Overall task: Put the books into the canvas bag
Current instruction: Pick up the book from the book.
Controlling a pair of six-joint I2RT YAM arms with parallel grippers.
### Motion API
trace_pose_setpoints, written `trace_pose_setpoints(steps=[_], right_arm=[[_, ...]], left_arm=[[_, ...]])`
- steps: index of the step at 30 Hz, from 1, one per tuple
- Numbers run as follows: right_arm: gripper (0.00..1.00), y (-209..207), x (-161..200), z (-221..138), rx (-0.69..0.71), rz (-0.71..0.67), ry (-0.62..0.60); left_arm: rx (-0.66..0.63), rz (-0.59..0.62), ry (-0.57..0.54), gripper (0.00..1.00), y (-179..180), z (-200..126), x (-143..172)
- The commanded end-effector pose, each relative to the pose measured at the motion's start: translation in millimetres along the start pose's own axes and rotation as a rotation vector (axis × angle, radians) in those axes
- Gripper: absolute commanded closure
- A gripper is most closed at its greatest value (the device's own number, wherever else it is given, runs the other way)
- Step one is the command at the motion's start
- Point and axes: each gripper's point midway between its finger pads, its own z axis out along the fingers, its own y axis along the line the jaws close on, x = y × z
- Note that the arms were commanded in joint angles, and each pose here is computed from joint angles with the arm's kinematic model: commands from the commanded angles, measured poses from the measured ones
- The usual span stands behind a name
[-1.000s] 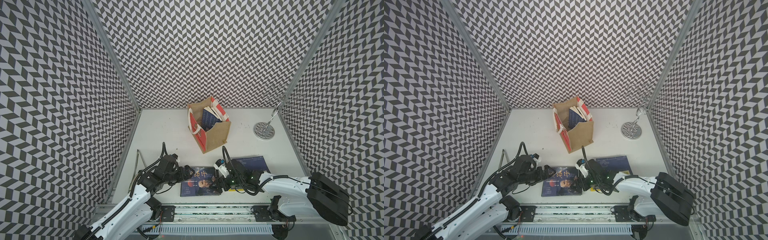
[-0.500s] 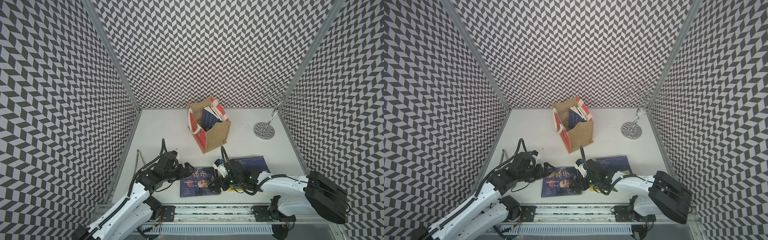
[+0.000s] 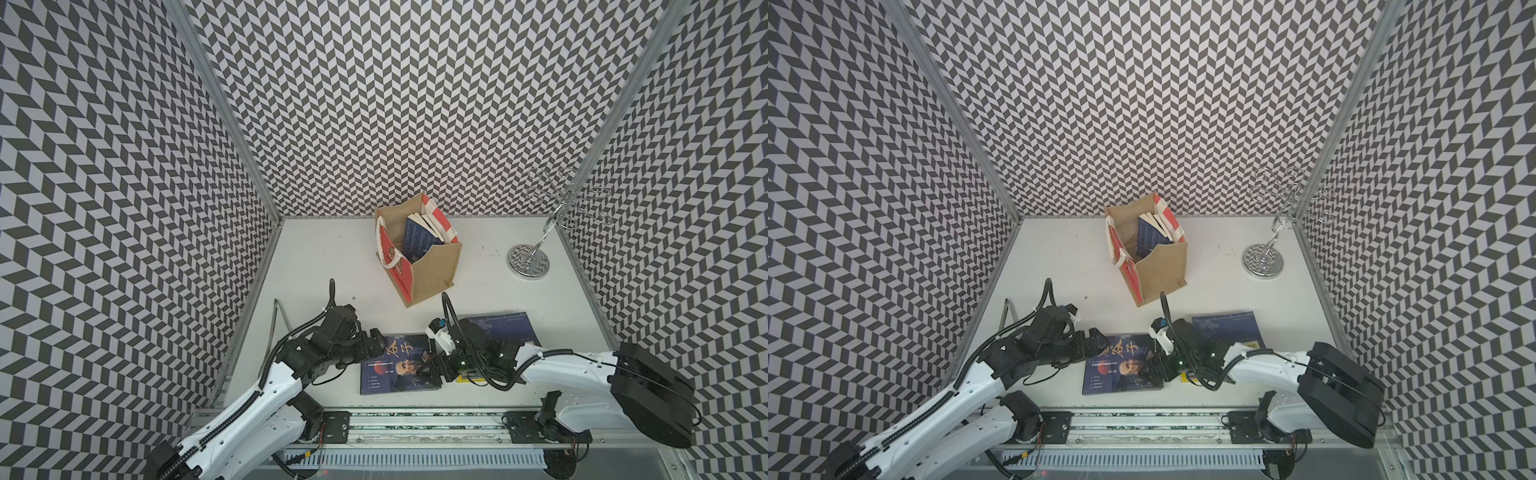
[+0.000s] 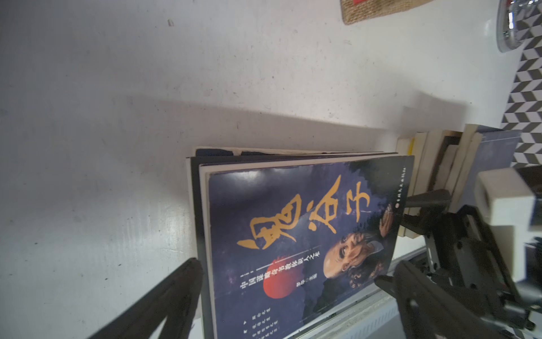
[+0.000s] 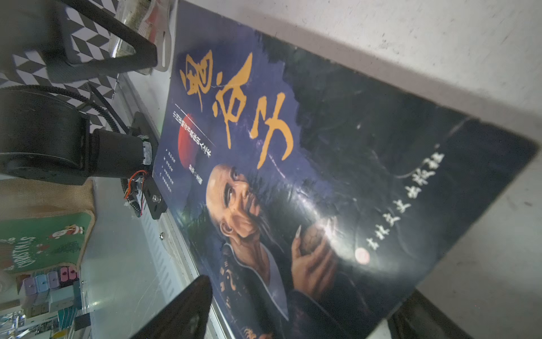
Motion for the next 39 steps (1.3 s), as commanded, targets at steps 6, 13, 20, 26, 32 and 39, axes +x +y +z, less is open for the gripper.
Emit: trace_pose_setpoints(steps=[6,13,20,26,32,39], right_arm=[[0.09,-2,-2,-4,0.011,-0.018,-0.034],[0.09,-2,2,-5,0.008,-0.012,-0.027],[0.09,-2,3,-8,0.009,-0.008,-0.032],[0.10,1,1,-11,-0.001,-0.007,-0.039],[0.22,6,-5,-18,-0.012,-0.007,-0.071],[0.32,11,-16,-31,-0.008,-0.007,-0.127]], left_arm=[[-0.039,-0.009,0.000,0.00,3,10,2],[-0.001,0.007,0.045,0.00,-2,21,11],[0.091,0.032,0.043,0.00,-21,20,11],[0.128,0.052,0.046,0.01,-29,20,12],[0.135,0.058,0.059,0.01,-29,25,14],[0.141,0.062,0.070,0.01,-29,30,16]])
